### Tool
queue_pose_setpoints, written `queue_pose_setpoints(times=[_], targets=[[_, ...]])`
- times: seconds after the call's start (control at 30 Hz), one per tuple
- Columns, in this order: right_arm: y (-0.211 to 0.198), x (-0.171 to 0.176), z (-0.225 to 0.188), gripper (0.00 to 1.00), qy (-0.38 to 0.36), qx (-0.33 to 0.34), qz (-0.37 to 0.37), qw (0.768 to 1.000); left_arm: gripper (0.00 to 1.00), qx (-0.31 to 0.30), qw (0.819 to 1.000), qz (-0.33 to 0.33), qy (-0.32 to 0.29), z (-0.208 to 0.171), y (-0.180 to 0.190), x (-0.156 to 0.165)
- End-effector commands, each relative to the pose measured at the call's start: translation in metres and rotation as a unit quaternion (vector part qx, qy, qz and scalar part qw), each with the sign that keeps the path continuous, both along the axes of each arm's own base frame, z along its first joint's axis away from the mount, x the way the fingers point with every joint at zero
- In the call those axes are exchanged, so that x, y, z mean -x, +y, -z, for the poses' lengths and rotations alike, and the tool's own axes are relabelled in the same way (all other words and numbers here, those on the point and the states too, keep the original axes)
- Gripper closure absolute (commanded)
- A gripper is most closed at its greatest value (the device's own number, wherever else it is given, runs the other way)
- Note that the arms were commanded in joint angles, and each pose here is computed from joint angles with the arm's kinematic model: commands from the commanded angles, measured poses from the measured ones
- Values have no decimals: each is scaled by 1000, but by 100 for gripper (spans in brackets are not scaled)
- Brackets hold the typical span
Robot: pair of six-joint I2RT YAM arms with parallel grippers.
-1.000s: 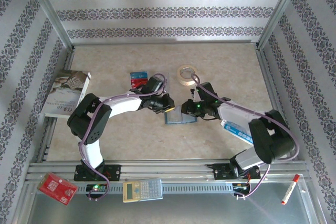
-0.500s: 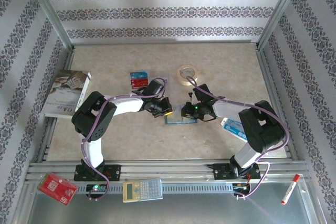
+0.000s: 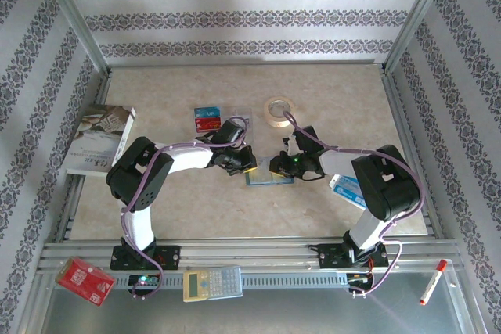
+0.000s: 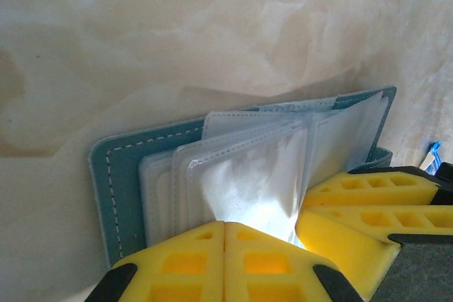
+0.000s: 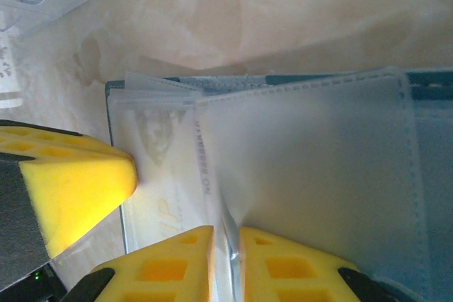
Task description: Take the credit cards out of the card holder
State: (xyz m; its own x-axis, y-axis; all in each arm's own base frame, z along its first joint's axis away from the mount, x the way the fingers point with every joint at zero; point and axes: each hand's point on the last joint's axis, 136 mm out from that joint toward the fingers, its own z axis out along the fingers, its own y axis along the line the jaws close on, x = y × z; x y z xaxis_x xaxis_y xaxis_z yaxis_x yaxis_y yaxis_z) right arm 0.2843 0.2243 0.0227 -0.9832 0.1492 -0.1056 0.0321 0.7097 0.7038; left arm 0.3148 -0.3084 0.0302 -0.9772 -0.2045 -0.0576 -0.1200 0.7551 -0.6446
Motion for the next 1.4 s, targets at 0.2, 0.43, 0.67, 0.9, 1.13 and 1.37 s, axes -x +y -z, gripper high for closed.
queue_pose_setpoints(times=[0.2, 0.43, 0.67, 0.9, 1.13, 1.37], targets=[[2, 7, 3, 80, -11, -17, -26, 999, 92, -84, 995, -1, 46, 48, 30, 26], [12, 13, -8, 79, -17, -55, -55, 997, 92, -78, 996, 3, 50, 53, 31, 24], [21, 13, -21, 81, -29, -96, -68, 993, 92, -61, 996, 13, 58, 58, 27, 25], [20, 11, -14, 81, -29, -77, -64, 995, 91, -55, 996, 14, 68, 63, 26, 29], [26, 10, -16, 84, -31, -86, -68, 994, 91, -57, 996, 14, 67, 62, 28, 30], [-4, 8, 2, 81, -30, 12, -20, 999, 87, -35, 999, 15, 23, 22, 19, 15]])
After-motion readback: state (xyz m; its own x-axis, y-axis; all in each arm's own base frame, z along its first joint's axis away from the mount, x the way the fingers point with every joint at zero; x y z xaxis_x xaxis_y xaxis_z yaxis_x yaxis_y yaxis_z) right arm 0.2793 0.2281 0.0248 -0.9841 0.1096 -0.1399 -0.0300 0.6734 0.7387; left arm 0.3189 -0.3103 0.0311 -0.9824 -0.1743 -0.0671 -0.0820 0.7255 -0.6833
